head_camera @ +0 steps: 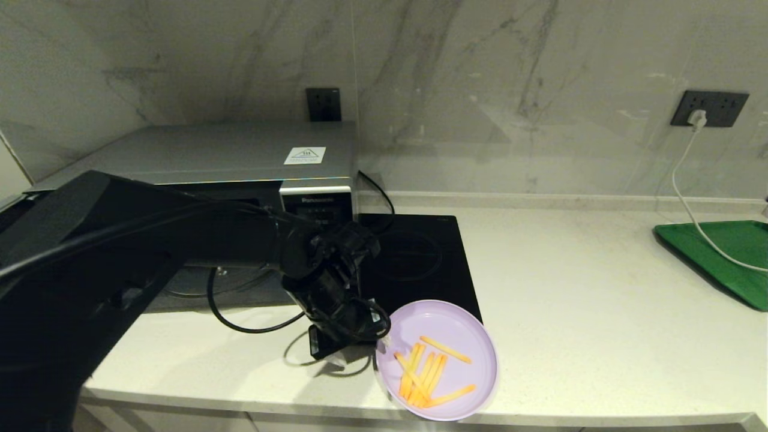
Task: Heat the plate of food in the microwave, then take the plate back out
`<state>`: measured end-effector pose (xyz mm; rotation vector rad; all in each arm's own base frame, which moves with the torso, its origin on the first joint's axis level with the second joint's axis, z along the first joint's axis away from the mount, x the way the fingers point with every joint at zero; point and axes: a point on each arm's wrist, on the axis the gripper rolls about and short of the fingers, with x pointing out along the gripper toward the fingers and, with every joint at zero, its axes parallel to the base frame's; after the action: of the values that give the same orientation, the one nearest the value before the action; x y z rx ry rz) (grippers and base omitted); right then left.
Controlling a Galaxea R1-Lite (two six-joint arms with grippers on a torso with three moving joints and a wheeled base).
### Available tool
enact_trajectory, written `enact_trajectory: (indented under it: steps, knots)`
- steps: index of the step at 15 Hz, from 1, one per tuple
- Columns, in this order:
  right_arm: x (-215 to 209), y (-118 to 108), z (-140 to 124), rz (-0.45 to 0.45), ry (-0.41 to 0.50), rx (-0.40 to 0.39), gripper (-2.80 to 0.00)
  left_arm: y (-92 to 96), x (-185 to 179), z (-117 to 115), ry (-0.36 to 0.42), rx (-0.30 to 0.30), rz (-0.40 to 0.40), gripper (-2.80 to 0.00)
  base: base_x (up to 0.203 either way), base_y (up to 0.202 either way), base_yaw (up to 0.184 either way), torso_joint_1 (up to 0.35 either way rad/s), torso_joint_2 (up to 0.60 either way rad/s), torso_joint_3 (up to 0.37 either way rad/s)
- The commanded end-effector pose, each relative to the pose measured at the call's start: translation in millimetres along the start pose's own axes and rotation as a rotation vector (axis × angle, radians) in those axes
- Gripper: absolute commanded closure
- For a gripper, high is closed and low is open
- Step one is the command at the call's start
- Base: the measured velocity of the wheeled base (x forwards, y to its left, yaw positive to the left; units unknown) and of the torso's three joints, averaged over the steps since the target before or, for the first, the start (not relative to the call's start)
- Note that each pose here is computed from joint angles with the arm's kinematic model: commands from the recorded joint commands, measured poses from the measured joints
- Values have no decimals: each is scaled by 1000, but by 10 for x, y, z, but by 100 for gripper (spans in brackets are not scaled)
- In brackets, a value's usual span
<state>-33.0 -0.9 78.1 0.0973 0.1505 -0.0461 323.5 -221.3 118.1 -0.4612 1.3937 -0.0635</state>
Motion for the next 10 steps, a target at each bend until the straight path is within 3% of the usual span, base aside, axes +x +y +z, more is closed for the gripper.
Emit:
enact_trajectory:
  steps: [1, 5, 6, 10]
  knots:
    - [-1, 0, 0, 0, 1, 1, 0, 86, -242, -33, -23, -18, -20, -280, 0, 0, 0, 0, 0, 0]
    - [1, 0, 0, 0, 3, 0, 0, 268, -510, -173, -38, -31, -33, -280, 0, 0, 0, 0, 0, 0]
    - [1, 0, -2, 0, 3, 0, 0, 322, -576, -234, -42, -30, -38, 0, 0, 0, 0, 0, 0, 0]
    - [0, 0, 1, 0, 2, 0, 0, 562, -839, -501, -57, -26, -53, 0, 0, 0, 0, 0, 0, 0]
